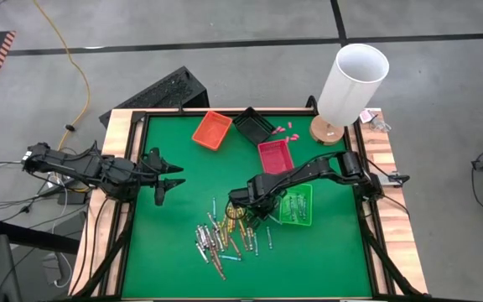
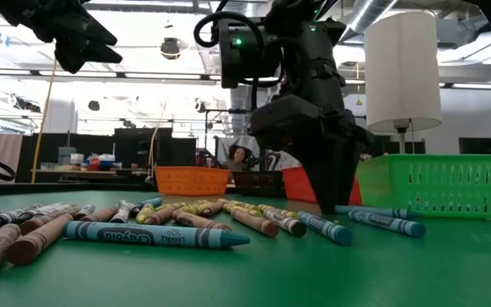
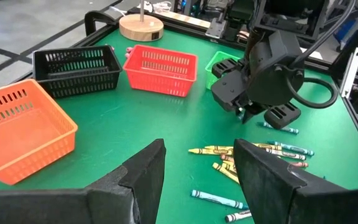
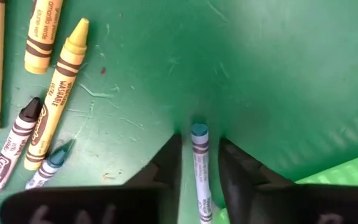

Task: Sort crayons
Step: Put the light blue crayon into the green bin

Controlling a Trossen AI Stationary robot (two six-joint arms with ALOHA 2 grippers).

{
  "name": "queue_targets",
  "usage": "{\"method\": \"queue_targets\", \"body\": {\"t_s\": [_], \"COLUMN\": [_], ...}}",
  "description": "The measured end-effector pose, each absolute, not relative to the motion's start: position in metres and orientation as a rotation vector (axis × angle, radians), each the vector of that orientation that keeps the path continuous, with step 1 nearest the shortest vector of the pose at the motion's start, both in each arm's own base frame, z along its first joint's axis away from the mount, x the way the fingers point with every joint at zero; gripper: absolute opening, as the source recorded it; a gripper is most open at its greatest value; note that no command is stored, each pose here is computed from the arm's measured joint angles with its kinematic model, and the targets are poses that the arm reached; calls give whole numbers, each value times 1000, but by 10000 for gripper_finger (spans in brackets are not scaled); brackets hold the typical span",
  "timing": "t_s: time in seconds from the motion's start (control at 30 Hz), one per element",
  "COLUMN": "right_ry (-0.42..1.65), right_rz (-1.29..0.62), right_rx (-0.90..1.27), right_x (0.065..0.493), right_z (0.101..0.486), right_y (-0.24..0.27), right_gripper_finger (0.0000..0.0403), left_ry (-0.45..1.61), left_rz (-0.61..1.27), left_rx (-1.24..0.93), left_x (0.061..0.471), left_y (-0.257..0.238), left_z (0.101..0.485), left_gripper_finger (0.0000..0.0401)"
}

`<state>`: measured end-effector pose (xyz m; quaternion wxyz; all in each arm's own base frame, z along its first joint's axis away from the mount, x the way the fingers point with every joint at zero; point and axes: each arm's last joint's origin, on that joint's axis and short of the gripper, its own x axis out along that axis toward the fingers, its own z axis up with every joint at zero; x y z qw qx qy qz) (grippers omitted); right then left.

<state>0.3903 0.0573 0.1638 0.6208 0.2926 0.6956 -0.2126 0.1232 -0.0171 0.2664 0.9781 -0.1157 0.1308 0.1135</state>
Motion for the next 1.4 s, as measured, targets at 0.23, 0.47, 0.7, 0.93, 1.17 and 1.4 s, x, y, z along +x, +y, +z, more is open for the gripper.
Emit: {"method": "queue_targets", "body": {"t_s": [0.23,0.47,0.7,0.93,1.17,1.4], "right_ry": [1579,1564,1536,1516,1566,1449], "right_rz": [-508,-506,-449,-399,-467,-608], "right_rx": [692,689,645,604,442,368], "right_x": [392,393,401,410,403,383], "right_z": [163,163,174,205,250,300], "right_y": [57,58,58,51,43,35], "right_gripper_finger": [7,4,3,3,3,3], "left_ry": [264,263,263,263,264,276], "left_rz": [229,229,229,229,230,233], "left_rx": [-233,-235,-235,-236,-239,-246], "left_x": [123,123,123,123,123,123], "left_y": [-17,-17,-17,-17,-17,-17], "left_z": [266,266,266,266,266,265], "left_gripper_finger": [180,180,180,180,180,180]}}
